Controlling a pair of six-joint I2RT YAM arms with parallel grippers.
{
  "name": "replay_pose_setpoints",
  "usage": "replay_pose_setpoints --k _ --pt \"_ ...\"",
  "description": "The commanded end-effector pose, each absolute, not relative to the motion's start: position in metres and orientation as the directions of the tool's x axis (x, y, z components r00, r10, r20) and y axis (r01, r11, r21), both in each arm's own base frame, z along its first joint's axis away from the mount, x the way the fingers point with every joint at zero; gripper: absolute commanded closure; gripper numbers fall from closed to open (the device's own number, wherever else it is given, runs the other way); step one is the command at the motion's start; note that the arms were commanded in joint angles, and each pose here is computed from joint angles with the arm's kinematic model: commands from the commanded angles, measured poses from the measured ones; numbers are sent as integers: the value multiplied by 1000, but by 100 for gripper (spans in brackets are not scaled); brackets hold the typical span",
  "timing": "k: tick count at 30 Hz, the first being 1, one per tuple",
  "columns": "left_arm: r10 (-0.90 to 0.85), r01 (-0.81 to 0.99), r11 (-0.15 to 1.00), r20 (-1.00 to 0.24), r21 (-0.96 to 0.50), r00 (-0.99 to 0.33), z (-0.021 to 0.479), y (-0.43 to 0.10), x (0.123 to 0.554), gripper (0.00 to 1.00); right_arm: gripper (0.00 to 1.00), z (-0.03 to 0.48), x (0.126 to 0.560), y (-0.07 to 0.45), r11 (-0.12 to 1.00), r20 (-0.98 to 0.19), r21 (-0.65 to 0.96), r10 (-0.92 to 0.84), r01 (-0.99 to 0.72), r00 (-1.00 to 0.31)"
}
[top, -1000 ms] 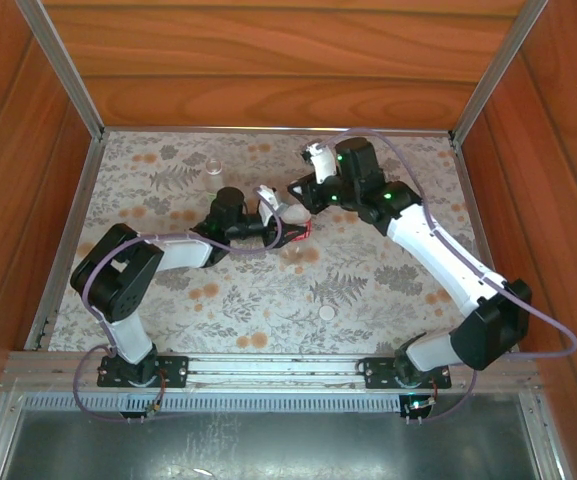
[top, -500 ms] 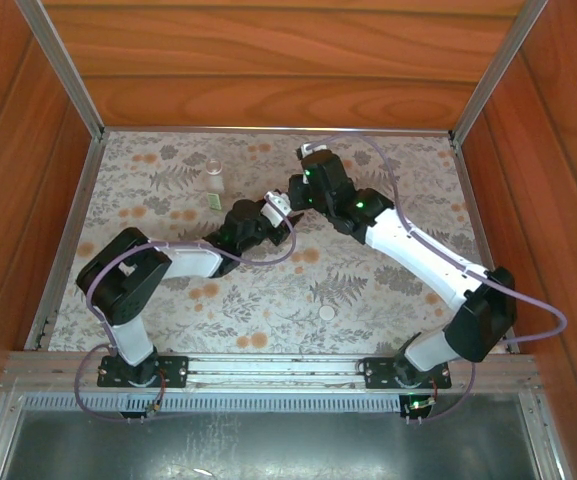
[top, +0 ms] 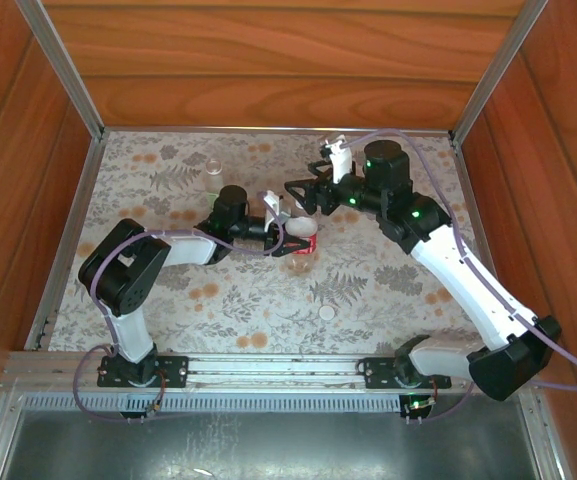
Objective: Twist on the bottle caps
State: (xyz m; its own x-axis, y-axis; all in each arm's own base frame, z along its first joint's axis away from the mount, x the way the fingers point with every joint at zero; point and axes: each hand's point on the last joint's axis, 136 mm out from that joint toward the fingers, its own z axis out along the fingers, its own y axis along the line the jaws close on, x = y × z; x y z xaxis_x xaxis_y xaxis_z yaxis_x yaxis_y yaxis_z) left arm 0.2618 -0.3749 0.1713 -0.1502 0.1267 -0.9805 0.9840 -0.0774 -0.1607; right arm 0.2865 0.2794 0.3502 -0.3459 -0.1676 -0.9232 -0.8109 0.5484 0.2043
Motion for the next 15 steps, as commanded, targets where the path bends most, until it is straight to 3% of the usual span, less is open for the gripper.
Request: replay_pose_setpoints --k 1,7,15 --pt "96 978 -166 -989 -129 -114 186 -375 252 44 18 331 272 283 472 -893 251 -225 -845 -390" --pt "94 978 -168 -989 -127 -112 188 -373 249 44 20 318 253 276 425 -860 244 -321 -872 -397" --pt "88 979 -169 -991 -118 -104 192 -374 249 44 22 303 266 270 494 -828 249 -338 -833 -448"
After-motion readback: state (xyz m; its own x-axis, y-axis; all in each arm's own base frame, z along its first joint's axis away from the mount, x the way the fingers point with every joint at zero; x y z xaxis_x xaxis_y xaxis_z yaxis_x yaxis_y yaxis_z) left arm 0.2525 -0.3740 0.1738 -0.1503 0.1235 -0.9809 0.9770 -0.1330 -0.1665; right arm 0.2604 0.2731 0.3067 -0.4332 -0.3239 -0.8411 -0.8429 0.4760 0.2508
